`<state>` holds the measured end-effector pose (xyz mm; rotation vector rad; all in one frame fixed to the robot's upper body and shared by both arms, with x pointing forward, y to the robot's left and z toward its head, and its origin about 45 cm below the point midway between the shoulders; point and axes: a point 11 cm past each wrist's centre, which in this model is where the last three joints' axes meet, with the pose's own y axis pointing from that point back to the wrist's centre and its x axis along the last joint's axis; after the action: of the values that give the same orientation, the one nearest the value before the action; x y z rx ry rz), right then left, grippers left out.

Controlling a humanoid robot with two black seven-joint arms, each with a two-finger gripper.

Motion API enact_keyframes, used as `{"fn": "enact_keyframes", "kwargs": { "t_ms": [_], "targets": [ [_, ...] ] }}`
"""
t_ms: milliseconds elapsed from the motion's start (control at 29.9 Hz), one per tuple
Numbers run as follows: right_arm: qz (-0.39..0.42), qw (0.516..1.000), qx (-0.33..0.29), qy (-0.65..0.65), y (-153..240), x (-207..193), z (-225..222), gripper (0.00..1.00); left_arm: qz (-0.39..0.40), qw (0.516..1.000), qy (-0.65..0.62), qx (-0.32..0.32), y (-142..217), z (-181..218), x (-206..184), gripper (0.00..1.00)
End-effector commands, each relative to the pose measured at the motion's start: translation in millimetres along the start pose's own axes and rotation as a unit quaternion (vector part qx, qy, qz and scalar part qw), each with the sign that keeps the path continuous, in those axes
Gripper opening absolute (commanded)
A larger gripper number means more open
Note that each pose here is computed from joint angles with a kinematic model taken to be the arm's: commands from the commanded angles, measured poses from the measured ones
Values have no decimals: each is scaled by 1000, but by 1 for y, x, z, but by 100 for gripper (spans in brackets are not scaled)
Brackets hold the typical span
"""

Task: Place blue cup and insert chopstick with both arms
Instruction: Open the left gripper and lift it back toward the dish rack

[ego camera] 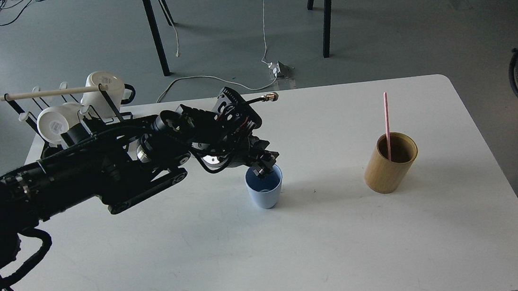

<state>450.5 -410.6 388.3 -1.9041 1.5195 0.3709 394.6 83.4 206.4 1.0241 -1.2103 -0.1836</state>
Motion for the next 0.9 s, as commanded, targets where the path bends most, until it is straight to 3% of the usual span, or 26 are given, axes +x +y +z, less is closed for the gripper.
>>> {"fn": "enact_keyframes", "kwargs": {
  "t_ms": [0, 167, 301, 435, 568, 802, 869],
  "targets": [
    [-17, 999, -23, 38, 10, -6, -8, 100, 61, 994, 84, -17, 28, -16, 27, 42],
    [-44, 983, -73, 160, 24, -29, -19, 100, 189, 939, 278, -79, 83, -52, 70, 55],
    [-78, 948, -119, 286, 40, -43, -20, 99, 255, 850, 437, -148, 117, -81, 67, 65],
    [-105, 885, -163, 422, 58, -52, -11, 99, 329, 705, 582, -236, 143, -109, 66, 95],
    [-147, 801, -200, 544, 74, -54, -3, 99, 393, 515, 697, -306, 161, -143, 47, 99],
    [-217, 642, -240, 695, 96, -37, 40, 99, 469, 319, 740, -362, 184, -181, 27, 99],
    [-238, 600, -244, 724, 103, -31, 57, 98, 472, 289, 747, -368, 180, -183, 18, 99]
  ]
}}
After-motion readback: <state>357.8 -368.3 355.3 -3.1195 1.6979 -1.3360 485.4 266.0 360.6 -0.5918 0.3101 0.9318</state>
